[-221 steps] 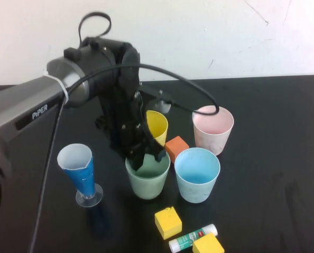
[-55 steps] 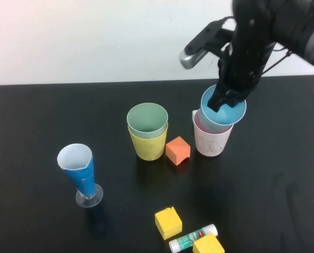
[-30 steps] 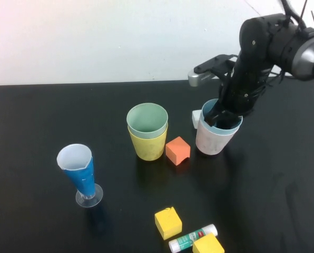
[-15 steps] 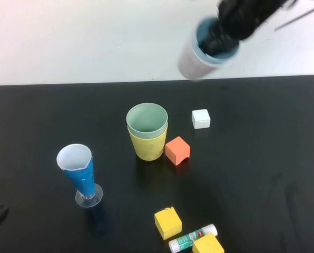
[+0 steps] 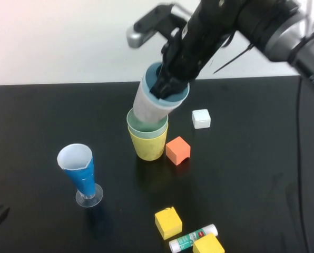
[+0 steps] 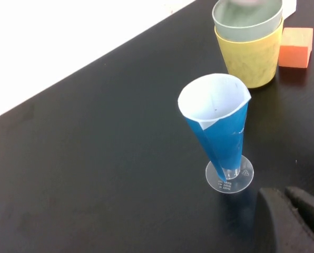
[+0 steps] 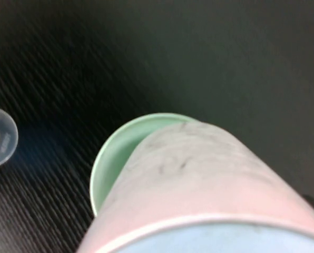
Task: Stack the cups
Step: Place the pink cup on the green cup
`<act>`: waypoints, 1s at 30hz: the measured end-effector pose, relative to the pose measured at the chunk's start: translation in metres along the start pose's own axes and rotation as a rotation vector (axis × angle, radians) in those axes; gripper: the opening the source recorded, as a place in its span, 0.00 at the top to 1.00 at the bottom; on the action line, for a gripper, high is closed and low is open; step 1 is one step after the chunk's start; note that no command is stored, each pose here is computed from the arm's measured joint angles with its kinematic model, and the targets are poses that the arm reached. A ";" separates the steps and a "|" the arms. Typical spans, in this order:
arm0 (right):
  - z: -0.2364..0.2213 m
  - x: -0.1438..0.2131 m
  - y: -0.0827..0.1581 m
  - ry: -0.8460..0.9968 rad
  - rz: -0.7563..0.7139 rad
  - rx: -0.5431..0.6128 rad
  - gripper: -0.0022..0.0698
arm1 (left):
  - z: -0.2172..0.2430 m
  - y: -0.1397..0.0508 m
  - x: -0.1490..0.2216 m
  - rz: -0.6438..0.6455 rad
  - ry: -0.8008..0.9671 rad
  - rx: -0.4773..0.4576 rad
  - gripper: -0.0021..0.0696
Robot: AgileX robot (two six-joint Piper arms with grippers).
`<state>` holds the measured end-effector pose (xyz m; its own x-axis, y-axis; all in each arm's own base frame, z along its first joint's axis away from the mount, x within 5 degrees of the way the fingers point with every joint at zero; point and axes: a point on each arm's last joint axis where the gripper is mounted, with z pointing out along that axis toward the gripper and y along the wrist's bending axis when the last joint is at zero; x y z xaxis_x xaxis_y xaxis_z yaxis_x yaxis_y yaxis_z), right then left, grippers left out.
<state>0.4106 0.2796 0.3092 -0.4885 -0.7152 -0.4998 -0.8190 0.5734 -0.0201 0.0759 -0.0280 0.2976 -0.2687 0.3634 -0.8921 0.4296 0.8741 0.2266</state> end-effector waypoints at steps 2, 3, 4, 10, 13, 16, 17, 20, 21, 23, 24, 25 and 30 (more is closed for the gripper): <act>0.013 0.002 0.001 0.015 0.005 -0.027 0.86 | 0.000 0.000 0.000 0.000 0.002 0.000 0.97; 0.018 0.003 0.001 0.022 0.006 -0.037 0.85 | 0.000 0.000 0.000 0.000 0.004 0.000 0.97; 0.023 0.003 0.001 0.028 0.004 -0.048 0.84 | 0.000 0.000 0.001 0.000 0.007 0.000 0.97; 0.047 0.007 -0.001 0.045 0.033 -0.064 0.49 | 0.000 0.000 0.002 0.000 0.017 0.000 0.97; 0.062 0.009 -0.003 0.050 0.044 -0.055 0.38 | 0.000 0.000 0.002 0.000 0.019 0.000 0.97; 0.076 0.012 -0.005 0.059 0.053 -0.055 0.36 | 0.000 0.000 0.002 0.000 0.021 0.001 0.97; 0.077 0.012 -0.005 0.059 0.057 -0.059 0.38 | 0.000 0.000 0.002 0.000 0.024 0.001 0.97; 0.079 0.012 -0.003 0.059 0.070 -0.085 0.56 | 0.000 0.000 0.002 0.000 0.024 0.001 0.97; 0.078 0.012 -0.003 0.059 0.072 -0.086 0.57 | 0.000 0.000 0.002 0.000 0.024 0.001 0.97; 0.076 0.011 -0.003 0.057 0.070 -0.087 0.57 | 0.000 0.000 0.002 0.000 0.024 0.001 0.97; 0.074 0.010 -0.002 0.057 0.068 -0.088 0.57 | 0.000 0.000 0.002 0.000 0.024 0.001 0.97; 0.071 0.009 -0.002 0.055 0.065 -0.088 0.57 | 0.000 0.000 0.002 0.000 0.024 0.001 0.97; 0.026 -0.007 -0.005 -0.019 0.006 0.003 0.63 | 0.000 0.000 0.002 0.000 0.024 0.001 0.97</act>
<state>0.4256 0.2921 0.2899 -0.4877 -0.7042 -0.5160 -0.8150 0.5791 -0.0199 0.0753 -0.0272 0.2957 -0.2891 0.3709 -0.8825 0.4301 0.8739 0.2264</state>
